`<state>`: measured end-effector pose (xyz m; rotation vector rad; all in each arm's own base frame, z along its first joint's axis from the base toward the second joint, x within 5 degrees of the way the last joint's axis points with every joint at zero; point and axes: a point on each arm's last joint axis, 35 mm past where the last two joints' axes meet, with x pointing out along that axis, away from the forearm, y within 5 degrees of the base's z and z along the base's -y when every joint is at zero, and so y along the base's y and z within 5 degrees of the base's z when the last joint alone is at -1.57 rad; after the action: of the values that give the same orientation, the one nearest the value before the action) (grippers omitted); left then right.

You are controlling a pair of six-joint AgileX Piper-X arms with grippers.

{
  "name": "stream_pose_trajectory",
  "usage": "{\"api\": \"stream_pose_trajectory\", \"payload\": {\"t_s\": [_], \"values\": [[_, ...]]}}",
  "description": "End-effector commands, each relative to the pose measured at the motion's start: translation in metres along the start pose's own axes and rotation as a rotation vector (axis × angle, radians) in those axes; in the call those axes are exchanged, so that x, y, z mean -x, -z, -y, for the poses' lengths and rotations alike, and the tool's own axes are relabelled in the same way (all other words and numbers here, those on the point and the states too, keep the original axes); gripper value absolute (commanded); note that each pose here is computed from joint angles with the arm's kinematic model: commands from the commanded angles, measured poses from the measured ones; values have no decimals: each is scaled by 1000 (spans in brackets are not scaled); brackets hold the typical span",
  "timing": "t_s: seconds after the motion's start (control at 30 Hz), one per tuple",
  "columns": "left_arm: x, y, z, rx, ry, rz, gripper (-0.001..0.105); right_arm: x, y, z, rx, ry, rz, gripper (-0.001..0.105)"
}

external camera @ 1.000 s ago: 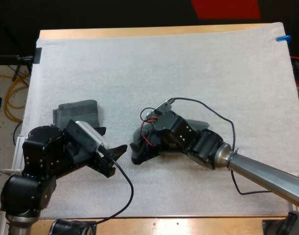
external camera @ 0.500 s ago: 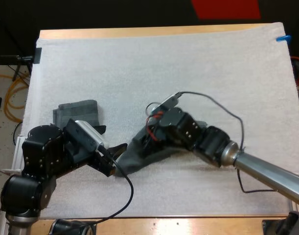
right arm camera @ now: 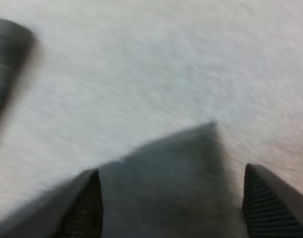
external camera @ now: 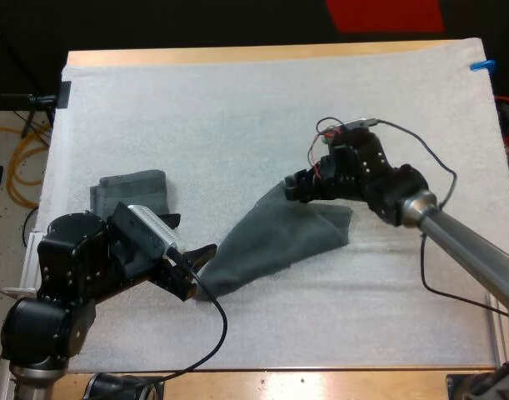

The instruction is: Pick towel from pile fold and stack

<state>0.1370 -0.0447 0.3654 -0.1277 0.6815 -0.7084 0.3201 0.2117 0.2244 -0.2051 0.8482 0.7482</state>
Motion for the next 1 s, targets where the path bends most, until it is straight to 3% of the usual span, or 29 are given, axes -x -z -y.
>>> {"api": "stream_pose_trajectory", "payload": {"t_s": [0.0, 0.3, 0.43, 0.63, 0.97], "values": [[1, 0, 1, -1, 2, -2, 71, -3, -4, 6, 19, -11, 0, 59], [1, 0, 1, 21, 2, -3, 71, -49, -22, 23, 35, -15, -34, 59], [1, 0, 1, 22, 2, -4, 71, -71, -24, 28, 22, -30, -114, 59], [1, 7, 2, 58, 1, -65, 71, -86, -30, 31, 13, -43, -210, 59], [2, 17, 2, 105, 0, -140, 71, -102, -20, 25, 19, -141, -261, 59]]}}
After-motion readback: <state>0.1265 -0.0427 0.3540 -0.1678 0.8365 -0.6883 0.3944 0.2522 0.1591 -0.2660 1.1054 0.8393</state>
